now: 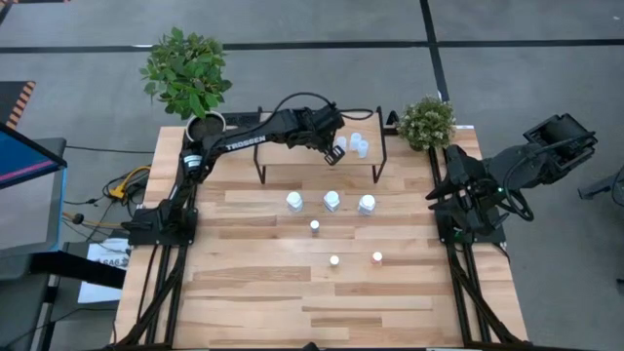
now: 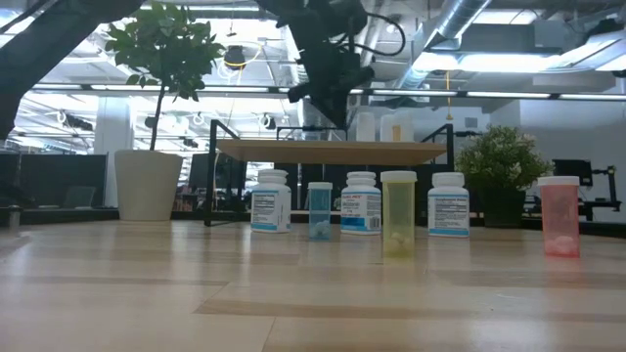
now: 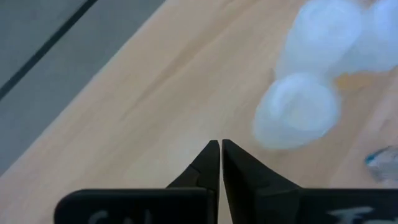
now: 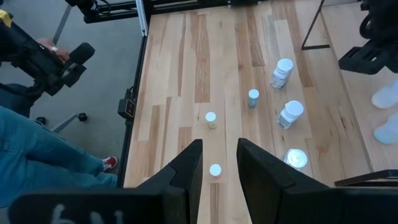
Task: Pick and place medicine bottles onto shelf by color
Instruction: Put the white pill bottle on the shelf
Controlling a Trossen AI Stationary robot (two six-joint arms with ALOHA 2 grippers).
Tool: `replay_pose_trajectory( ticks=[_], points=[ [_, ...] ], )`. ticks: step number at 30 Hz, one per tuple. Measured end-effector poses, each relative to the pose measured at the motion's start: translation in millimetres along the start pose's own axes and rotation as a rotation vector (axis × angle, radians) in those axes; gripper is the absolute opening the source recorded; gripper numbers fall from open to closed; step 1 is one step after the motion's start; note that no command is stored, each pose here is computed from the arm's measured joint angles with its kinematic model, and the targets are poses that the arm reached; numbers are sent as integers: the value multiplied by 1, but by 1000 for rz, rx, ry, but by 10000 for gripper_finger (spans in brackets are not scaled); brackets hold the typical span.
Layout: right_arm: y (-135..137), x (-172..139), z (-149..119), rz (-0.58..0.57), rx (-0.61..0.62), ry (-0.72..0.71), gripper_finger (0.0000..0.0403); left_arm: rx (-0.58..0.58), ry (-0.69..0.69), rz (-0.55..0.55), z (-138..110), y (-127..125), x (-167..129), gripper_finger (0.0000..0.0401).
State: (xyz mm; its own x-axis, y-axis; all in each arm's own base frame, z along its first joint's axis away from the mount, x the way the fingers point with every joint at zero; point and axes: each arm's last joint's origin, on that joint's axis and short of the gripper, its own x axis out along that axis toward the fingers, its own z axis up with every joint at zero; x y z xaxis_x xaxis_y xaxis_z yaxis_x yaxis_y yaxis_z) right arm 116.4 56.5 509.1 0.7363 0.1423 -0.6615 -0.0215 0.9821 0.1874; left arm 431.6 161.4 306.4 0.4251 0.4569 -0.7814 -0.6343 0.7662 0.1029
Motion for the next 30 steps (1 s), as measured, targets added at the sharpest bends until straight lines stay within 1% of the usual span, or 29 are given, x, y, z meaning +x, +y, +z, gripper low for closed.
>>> replay_pose_trajectory(
  ticks=[2,4,7,12,16,21,25,30],
  points=[
    [0,0,0,0,0,0,122,-9,-31,-10,1,-2,3,1],
    [0,0,0,0,0,0,122,-10,-29,-21,0,-2,5,1],
    [0,0,0,0,0,1,122,-17,-45,-65,3,-4,5,0],
    [0,0,0,0,0,0,122,-17,-49,-80,3,-5,4,0],
    [0,0,0,0,0,1,122,-20,-38,-129,3,-7,4,0],
    [0,0,0,0,0,0,122,-21,-61,-139,5,-10,3,0],
    [0,0,0,0,0,1,122,-28,-76,-188,7,-12,3,0],
    [0,0,0,0,0,1,122,-26,-87,-192,7,-15,2,0]
  ],
)
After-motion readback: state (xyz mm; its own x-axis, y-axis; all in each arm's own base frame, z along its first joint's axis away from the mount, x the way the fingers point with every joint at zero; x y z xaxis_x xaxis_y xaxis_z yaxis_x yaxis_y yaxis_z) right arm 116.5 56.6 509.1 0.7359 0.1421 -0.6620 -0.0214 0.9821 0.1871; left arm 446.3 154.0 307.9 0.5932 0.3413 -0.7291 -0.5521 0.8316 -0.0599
